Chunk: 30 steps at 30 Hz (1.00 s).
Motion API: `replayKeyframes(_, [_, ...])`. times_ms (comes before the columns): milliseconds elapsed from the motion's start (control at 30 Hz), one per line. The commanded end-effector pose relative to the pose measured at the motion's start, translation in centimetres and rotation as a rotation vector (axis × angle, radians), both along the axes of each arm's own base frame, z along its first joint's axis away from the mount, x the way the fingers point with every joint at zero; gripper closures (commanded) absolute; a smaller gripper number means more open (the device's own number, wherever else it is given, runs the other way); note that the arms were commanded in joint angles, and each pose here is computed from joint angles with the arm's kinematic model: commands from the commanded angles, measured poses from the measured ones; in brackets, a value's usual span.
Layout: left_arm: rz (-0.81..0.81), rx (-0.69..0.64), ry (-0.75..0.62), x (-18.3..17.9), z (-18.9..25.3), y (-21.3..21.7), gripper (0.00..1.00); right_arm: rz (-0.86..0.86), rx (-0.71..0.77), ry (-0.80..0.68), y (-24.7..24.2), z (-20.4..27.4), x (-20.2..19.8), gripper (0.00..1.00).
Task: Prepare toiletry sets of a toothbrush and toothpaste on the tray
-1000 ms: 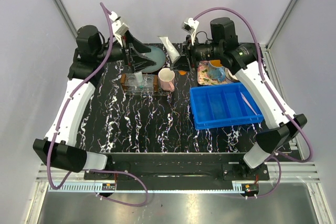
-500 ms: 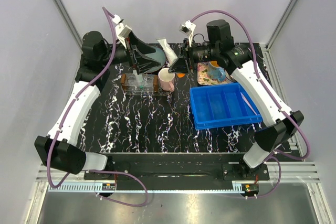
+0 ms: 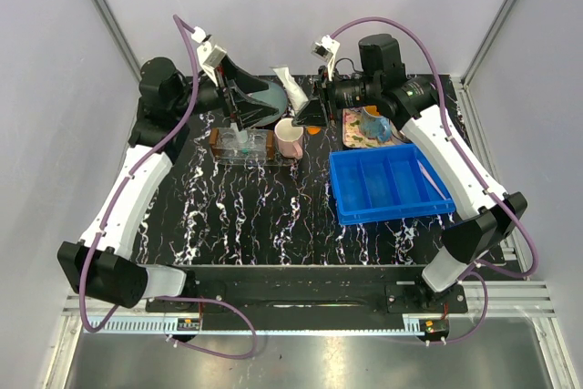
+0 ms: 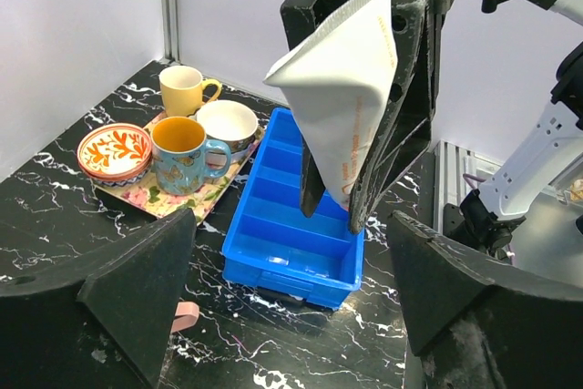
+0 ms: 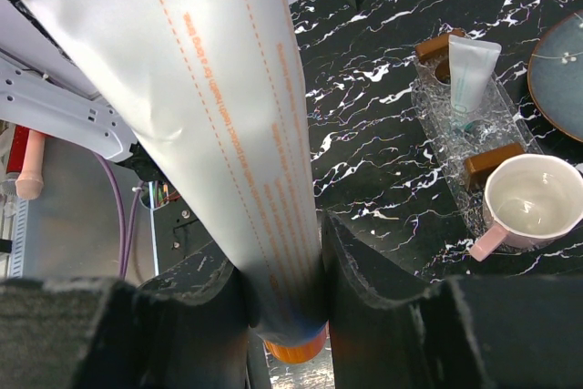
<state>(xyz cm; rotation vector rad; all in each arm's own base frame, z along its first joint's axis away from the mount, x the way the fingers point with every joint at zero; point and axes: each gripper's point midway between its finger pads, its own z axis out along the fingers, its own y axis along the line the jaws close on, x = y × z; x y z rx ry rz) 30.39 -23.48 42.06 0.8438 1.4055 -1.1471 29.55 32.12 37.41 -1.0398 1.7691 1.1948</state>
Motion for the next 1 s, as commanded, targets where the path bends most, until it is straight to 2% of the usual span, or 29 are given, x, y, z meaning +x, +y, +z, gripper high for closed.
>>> replayKeyframes(0, [0.033, -0.021, -0.069, -0.3, 1.6, 0.5, 0.1, 0.016, 0.062, -0.094, -0.1, 3.1, -0.7, 0.97])
replayKeyframes(167, [0.032, -0.026, -0.067, -0.4, 1.6, 0.5, 0.09, 0.018, 0.069, -0.098, -0.2, 3.4, -0.8, 0.96])
replayKeyframes(500, [-0.079, -0.08, -0.06, -2.3, 2.3, -0.1, 0.07, 0.099, 0.092, -0.048, 0.5, 3.1, -1.8, 0.96])
replayKeyframes(967, [-0.12, -0.132, -0.04, -2.3, 3.4, -1.3, 0.03, 0.14, 0.099, -0.003, 1.0, 2.2, -1.8, 0.95])
